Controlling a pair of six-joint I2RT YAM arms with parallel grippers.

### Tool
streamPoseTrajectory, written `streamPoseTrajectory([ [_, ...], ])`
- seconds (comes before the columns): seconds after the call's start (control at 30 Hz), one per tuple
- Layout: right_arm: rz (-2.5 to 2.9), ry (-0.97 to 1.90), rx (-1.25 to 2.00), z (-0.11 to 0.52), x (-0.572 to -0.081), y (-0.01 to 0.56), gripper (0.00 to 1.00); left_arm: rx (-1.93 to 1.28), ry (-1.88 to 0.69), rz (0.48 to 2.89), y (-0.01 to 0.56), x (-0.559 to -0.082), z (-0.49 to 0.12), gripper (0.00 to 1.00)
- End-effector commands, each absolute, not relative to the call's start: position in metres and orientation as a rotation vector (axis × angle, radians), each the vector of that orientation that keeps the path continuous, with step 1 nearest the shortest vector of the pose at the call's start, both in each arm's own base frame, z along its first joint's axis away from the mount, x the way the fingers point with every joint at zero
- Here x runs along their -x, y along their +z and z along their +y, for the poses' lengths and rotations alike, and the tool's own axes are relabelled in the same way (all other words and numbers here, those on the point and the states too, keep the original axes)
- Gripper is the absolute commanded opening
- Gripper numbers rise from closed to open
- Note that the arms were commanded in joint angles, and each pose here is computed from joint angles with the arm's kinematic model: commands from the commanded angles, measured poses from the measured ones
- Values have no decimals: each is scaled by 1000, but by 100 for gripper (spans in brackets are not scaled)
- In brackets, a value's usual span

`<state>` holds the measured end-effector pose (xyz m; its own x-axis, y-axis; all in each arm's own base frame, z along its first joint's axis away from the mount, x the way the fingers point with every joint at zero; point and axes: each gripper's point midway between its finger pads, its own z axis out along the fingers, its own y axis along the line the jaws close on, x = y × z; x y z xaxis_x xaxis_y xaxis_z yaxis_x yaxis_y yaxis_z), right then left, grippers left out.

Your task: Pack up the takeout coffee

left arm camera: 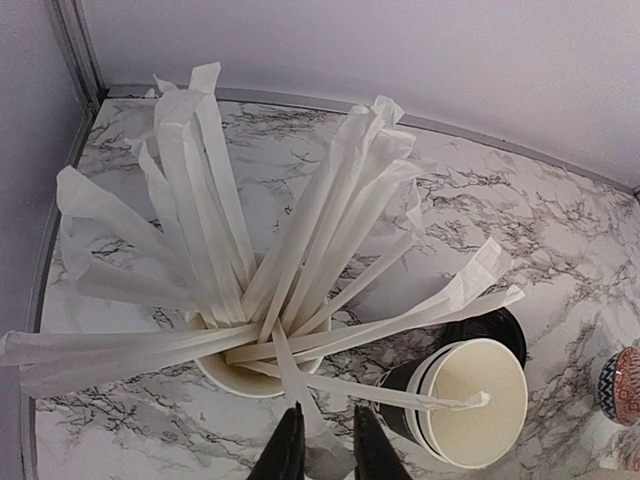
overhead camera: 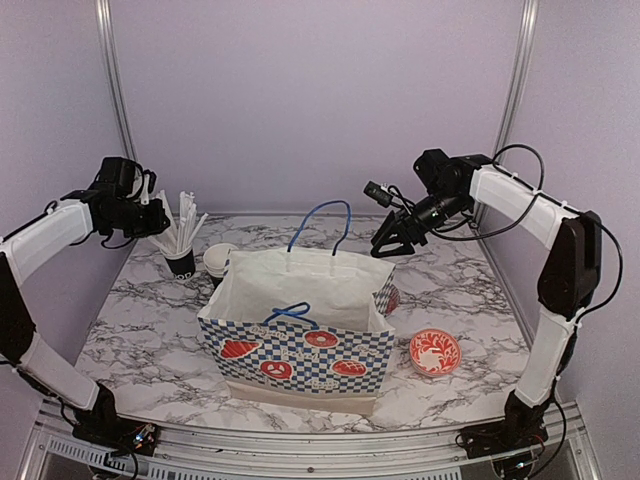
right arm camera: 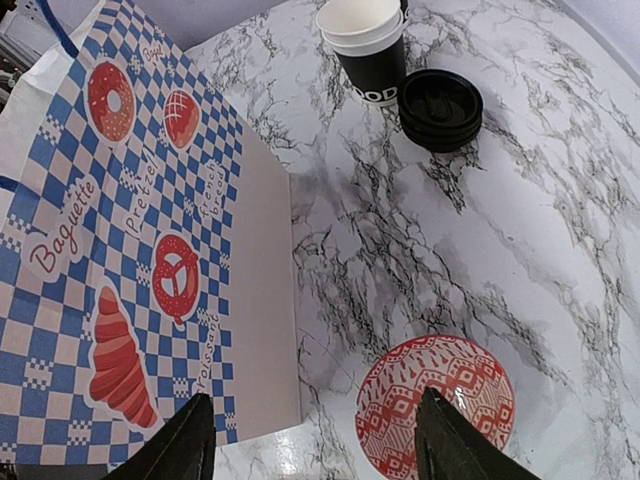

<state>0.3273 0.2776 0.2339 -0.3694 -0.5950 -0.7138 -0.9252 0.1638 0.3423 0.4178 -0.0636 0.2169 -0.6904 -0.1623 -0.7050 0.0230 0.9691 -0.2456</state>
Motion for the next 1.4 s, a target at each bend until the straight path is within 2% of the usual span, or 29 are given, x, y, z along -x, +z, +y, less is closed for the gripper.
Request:
streamPoseTrajectory([
  [0.0, 1990, 1079, 1433, 279, -327, 245, 65, 82, -192, 2331, 222, -417, -57, 11],
  [0.17, 1992, 1083, 1431, 280, -329, 244, 65, 54, -177, 2316, 241, -412, -61, 0],
  [0.37, 1995, 1092, 1432, 282, -331, 243, 64, 33, -129, 2284, 281, -395, -61, 0],
  [0.73, 1995, 1108, 1431, 285, -335, 245, 64, -47, -162, 2103, 409, -338, -76, 0],
  [0.87, 1997, 1101, 1433, 284, -335, 245, 64, -178, -389, 1973, 465, -303, -113, 0],
  [0.97, 2003, 1093, 1431, 283, -336, 244, 64, -317, -578, 1919, 485, -278, -152, 0],
  [1.13, 2013, 1079, 1427, 283, -337, 244, 64, -528, -867, 1902, 489, -238, -206, 0],
  [1.37, 2031, 1060, 1420, 282, -340, 240, 64, -808, -1138, 1875, 482, -181, -253, 0],
])
